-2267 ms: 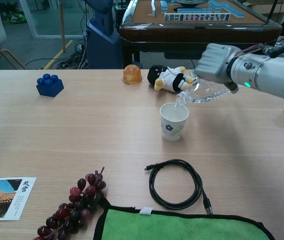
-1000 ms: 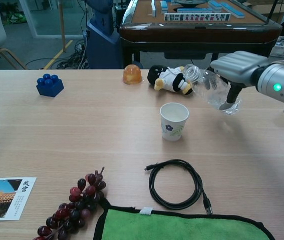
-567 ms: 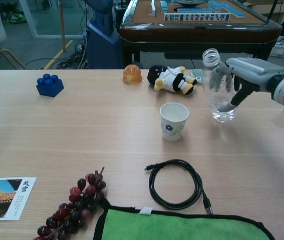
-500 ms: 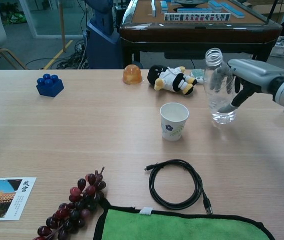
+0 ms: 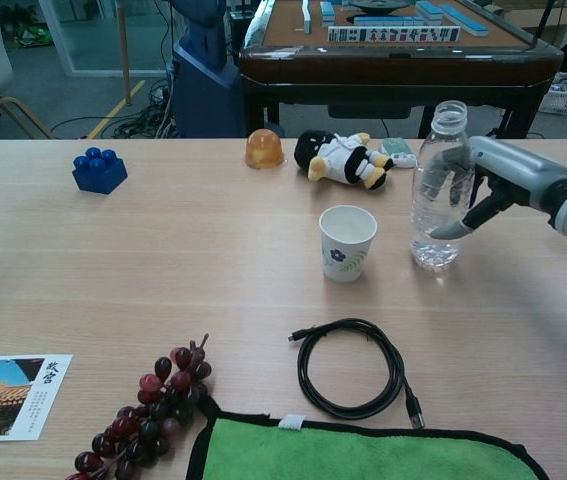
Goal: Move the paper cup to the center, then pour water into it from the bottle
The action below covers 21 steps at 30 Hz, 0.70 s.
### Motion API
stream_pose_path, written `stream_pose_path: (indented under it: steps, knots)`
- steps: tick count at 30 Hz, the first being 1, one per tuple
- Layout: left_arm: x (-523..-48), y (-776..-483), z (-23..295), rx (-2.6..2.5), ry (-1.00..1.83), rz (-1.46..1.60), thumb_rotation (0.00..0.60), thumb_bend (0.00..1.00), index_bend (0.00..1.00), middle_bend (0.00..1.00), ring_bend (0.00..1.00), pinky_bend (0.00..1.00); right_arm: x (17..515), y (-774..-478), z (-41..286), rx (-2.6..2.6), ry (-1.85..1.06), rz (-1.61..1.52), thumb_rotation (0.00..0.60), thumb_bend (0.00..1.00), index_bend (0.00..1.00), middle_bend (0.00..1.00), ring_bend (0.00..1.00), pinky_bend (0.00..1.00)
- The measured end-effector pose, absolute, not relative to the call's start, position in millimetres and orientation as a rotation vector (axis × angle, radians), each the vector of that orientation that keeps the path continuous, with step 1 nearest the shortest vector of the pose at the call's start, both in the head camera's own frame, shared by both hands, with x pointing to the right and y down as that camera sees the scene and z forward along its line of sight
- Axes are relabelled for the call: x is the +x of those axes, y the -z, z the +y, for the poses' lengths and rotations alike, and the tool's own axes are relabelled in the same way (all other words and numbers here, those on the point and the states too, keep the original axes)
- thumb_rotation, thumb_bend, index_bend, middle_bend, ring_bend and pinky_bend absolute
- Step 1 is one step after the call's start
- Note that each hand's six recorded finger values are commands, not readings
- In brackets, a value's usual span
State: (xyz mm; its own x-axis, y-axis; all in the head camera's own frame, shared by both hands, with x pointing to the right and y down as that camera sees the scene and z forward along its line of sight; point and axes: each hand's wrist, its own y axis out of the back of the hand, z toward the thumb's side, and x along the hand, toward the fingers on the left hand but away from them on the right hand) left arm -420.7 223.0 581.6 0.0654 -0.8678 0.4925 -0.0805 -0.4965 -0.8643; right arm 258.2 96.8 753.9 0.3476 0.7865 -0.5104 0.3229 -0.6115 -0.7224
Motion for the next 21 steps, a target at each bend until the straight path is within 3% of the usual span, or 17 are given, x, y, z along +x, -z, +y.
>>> stream_pose_path:
  steps: [11, 21]
  knots:
    - [-421, -582, 224, -1.683, 1.507, 0.955, 0.600, 0.32, 0.07, 0.00, 0.00, 0.06, 264, -763, 105, -2.228, -1.178, -1.101, 0.600, 0.14, 0.61, 0.51, 0.41, 0.50]
    - [-421, -581, 223, -1.687, 1.504, 0.961, 0.600, 0.32, 0.07, 0.00, 0.00, 0.06, 271, -770, 110, -2.308, -1.228, -1.125, 0.600, 0.02, 0.47, 0.37, 0.28, 0.37]
